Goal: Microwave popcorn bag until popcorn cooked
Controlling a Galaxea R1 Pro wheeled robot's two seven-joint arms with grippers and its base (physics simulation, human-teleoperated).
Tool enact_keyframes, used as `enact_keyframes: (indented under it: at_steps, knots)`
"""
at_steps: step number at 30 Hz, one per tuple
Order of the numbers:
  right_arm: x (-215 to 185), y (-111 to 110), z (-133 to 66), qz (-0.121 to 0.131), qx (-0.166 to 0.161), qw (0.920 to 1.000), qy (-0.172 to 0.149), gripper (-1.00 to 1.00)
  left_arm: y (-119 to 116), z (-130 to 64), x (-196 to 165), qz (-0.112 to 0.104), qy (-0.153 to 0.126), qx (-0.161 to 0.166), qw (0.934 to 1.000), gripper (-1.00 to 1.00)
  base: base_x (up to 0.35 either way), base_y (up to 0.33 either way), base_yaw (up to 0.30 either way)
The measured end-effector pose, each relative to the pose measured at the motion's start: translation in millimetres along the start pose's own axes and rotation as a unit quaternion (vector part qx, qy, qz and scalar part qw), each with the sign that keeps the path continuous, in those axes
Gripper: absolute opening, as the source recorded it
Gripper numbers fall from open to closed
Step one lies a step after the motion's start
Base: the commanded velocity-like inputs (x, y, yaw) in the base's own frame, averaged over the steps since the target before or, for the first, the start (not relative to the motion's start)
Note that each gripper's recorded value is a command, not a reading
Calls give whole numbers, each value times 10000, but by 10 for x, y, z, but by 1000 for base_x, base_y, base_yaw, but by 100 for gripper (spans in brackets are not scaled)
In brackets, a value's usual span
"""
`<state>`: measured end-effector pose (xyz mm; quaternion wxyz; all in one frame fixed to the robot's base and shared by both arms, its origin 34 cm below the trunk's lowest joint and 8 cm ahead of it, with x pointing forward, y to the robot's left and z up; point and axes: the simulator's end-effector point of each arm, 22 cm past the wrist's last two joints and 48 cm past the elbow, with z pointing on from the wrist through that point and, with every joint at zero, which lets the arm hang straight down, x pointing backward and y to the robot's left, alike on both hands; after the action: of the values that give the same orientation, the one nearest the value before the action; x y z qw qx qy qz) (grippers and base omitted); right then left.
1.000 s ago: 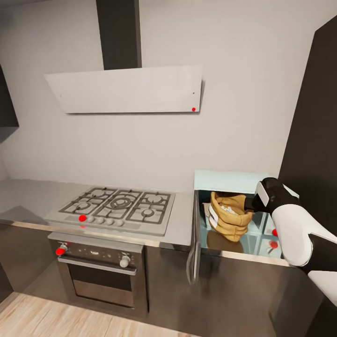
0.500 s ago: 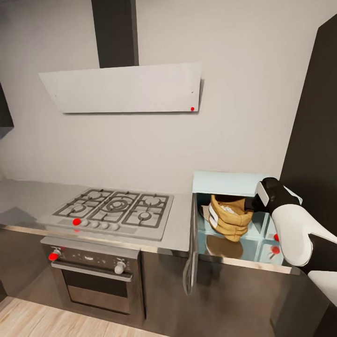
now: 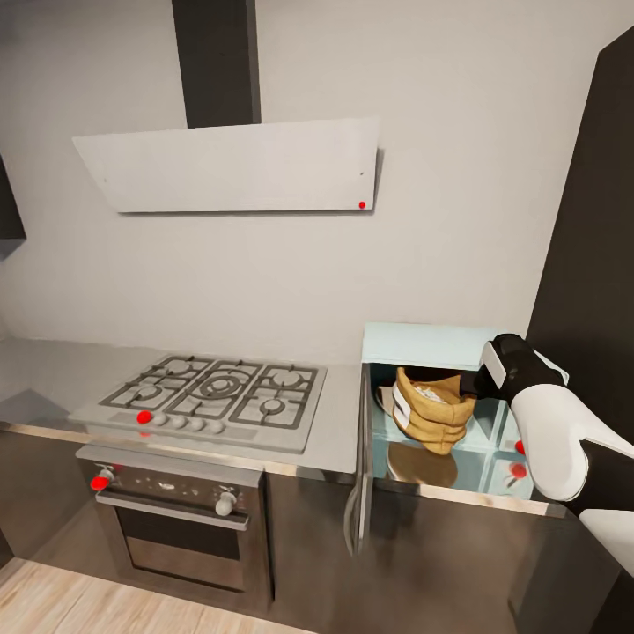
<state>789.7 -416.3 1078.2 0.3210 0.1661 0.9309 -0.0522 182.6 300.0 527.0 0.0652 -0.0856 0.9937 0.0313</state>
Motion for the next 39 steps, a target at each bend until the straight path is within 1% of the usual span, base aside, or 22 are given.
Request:
enact_keyframes:
  at_steps: [19, 20, 39]
  knots:
    - [0, -1, 0, -1, 2, 10000, 0, -100, 0, 0, -1, 0, -1, 0, 10000, 100, 26, 0, 0]
    - [0, 0, 0, 0, 0, 10000, 0, 100, 0, 0, -1, 0, -1, 0, 10000, 100, 0, 0, 0]
    - [-5, 13, -11, 14, -36, 10000, -8, 100, -1, 0, -8, -1, -10, 2, 10000, 100, 0, 0, 0]
